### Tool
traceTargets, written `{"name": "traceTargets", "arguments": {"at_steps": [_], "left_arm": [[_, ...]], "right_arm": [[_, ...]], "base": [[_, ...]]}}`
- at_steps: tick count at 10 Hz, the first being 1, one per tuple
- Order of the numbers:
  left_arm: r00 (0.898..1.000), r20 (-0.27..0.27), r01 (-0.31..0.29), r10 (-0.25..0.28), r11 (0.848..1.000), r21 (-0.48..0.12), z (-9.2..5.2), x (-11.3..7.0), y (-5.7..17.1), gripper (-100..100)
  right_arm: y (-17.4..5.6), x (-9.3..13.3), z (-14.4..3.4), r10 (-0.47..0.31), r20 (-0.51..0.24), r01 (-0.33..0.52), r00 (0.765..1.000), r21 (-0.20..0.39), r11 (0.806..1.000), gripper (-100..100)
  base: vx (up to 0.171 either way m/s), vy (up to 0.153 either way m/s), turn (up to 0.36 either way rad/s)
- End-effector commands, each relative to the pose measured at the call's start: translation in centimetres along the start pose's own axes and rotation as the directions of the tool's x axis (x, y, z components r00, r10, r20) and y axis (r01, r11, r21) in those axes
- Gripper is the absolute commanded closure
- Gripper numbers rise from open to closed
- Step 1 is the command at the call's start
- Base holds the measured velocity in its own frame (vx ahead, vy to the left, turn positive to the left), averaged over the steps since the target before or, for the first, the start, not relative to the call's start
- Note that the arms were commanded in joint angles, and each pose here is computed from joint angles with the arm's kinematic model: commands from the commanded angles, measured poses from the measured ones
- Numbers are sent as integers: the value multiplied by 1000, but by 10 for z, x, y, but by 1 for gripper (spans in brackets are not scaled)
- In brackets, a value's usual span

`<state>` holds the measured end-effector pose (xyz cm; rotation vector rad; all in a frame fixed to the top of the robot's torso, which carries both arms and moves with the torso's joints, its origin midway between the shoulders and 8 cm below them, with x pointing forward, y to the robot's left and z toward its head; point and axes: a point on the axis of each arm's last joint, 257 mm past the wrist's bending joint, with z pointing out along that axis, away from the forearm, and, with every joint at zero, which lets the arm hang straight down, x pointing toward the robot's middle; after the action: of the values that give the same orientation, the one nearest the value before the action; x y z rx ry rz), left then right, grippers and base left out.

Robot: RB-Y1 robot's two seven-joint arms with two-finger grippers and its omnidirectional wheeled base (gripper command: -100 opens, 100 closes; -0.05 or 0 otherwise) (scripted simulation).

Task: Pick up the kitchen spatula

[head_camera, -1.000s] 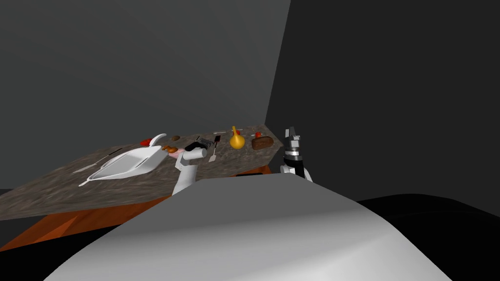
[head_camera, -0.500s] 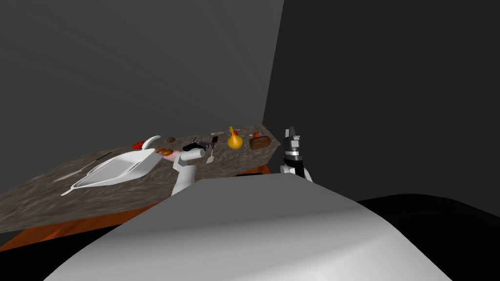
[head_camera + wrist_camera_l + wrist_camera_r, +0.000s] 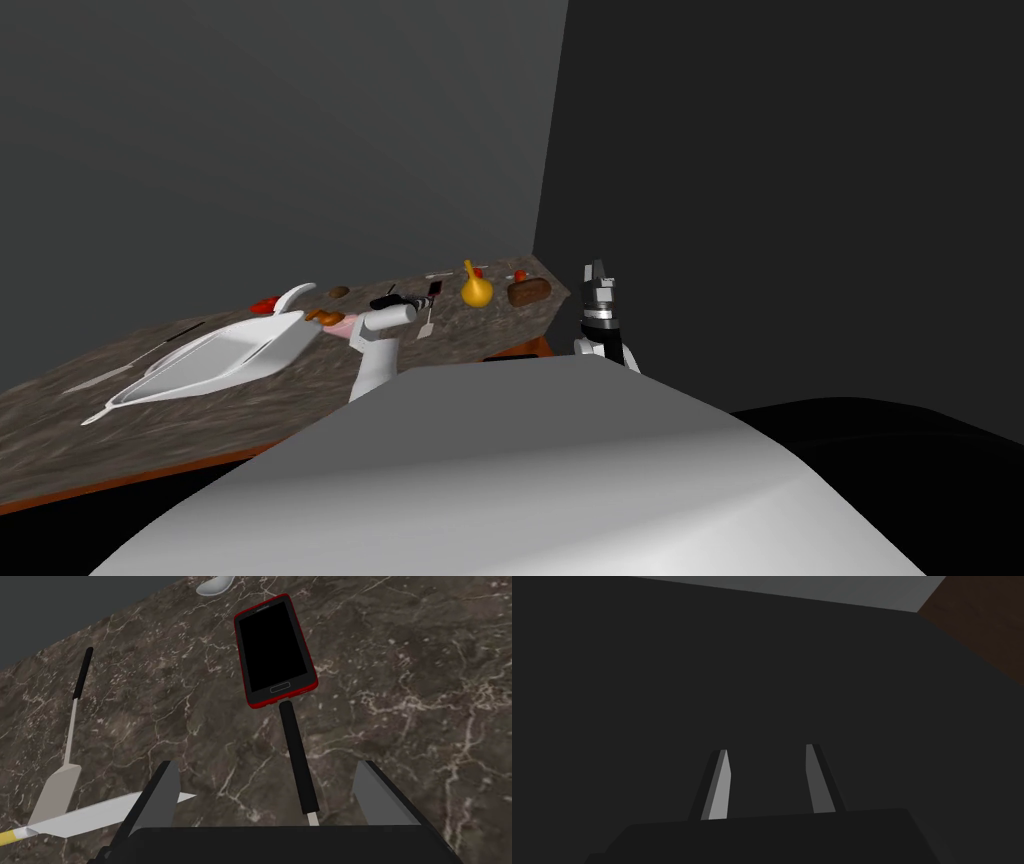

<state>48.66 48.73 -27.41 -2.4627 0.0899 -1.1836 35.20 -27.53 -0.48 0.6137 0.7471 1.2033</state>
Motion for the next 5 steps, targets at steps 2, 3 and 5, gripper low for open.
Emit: {"name": "traceTargets", "arguments": {"at_steps": [2,3,5], "left_arm": [[995,67,78,-78,997,5,0,-21,-8,-100],[990,92,107,-108,994,10,0,-29,-11,-100],[976,142,167,-168,986,21,0,-45,-16,-100]], "right_arm": [[0,0,0,0,0,0,1000,0,1000,0],[0,0,0,0,0,0,1000,0,1000,0],[0,0,0,0,0,0,1000,0,1000,0]], "base": [[1,-9,-81],[2,-11,-85],[2,-11,-87]]}}
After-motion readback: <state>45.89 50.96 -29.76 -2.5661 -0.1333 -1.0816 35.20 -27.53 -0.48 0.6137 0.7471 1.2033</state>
